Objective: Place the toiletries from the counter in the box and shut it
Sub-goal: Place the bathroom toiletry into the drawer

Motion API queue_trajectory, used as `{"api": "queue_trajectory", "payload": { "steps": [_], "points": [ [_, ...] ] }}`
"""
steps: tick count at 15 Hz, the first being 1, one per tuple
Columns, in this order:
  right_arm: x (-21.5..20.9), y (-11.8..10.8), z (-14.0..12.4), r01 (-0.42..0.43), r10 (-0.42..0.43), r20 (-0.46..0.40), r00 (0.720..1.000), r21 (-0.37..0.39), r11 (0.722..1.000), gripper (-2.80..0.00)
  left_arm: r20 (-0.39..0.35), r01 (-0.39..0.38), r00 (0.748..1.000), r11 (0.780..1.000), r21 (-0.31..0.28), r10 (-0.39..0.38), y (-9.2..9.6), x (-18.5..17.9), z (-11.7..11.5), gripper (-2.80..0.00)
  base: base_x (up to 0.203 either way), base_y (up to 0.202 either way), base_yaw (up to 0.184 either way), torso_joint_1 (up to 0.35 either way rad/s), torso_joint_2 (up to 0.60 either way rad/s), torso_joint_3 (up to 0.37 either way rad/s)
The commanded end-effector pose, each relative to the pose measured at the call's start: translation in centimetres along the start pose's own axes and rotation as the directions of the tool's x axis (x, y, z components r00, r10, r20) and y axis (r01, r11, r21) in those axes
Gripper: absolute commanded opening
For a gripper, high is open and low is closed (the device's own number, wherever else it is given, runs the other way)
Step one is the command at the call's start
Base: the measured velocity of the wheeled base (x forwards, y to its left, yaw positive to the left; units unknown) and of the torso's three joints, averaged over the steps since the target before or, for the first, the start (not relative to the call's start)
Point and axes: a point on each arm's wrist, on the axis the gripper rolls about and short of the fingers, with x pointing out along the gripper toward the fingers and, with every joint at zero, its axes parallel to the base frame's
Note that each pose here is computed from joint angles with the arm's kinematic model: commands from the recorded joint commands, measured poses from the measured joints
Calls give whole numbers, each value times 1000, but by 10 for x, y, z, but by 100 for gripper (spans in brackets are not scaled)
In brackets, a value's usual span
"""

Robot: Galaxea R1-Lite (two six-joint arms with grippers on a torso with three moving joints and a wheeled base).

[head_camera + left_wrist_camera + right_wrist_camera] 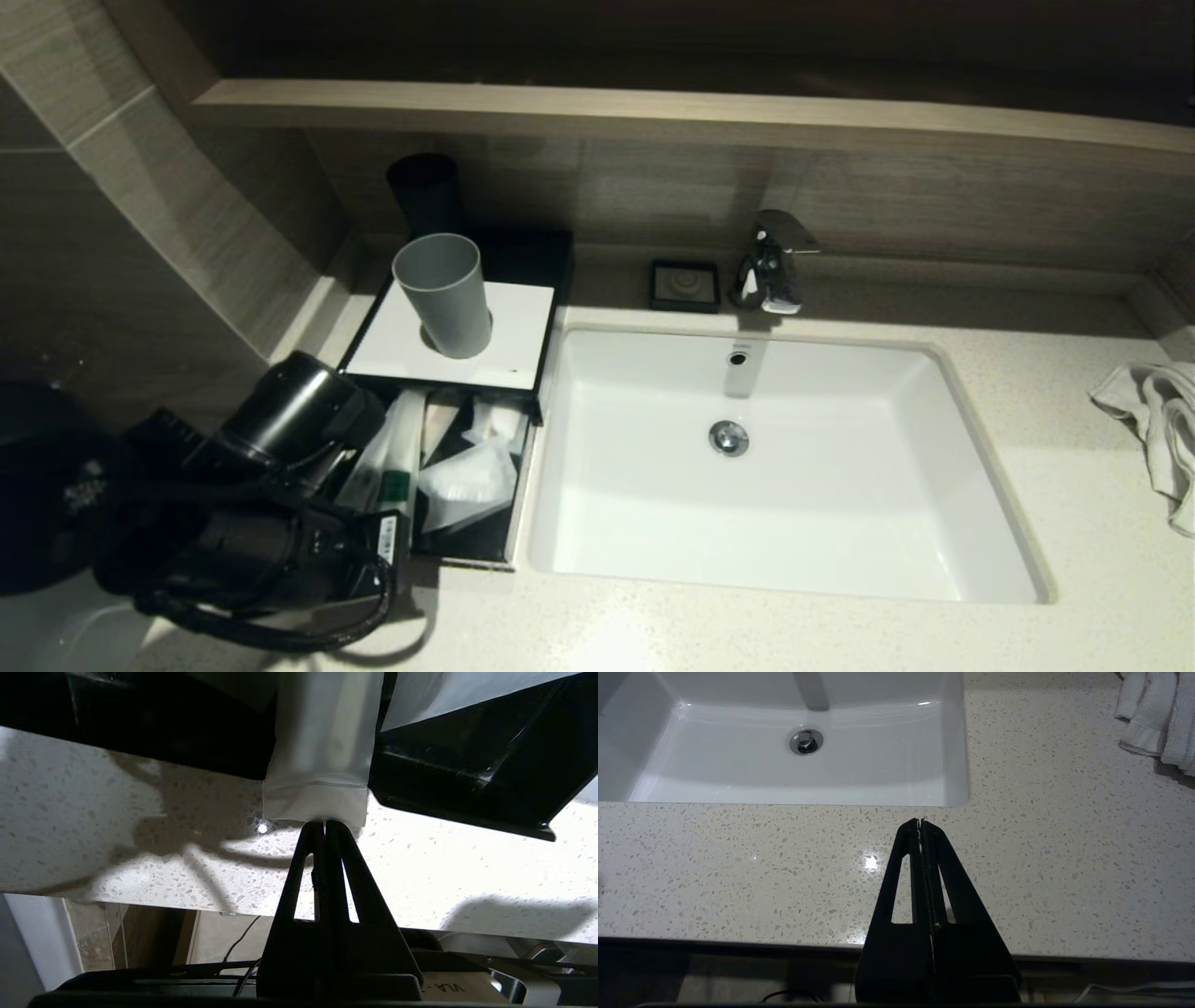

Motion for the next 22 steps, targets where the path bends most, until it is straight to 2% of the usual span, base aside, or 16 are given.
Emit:
{"api": "queue_trajectory", "payload": {
  "steps": [1,9,22],
  "points": [
    [0,0,0,0,0,0,1000,-1,1000,-280,9,3,1000,1000,-6,-2,-3,0,6,-280,0,0,0,0,0,0],
    [0,0,0,0,0,0,1000,-1,1000,-280,5,-10,1000,1000,-17,10,-6,9,15,-280,0,0,0,0,0,0],
    [0,0,0,0,0,0,1000,0,1000,-280,52,-15,998,998,-56,18,-1,7,38,-280,0,0,0,0,0,0]
  ]
}}
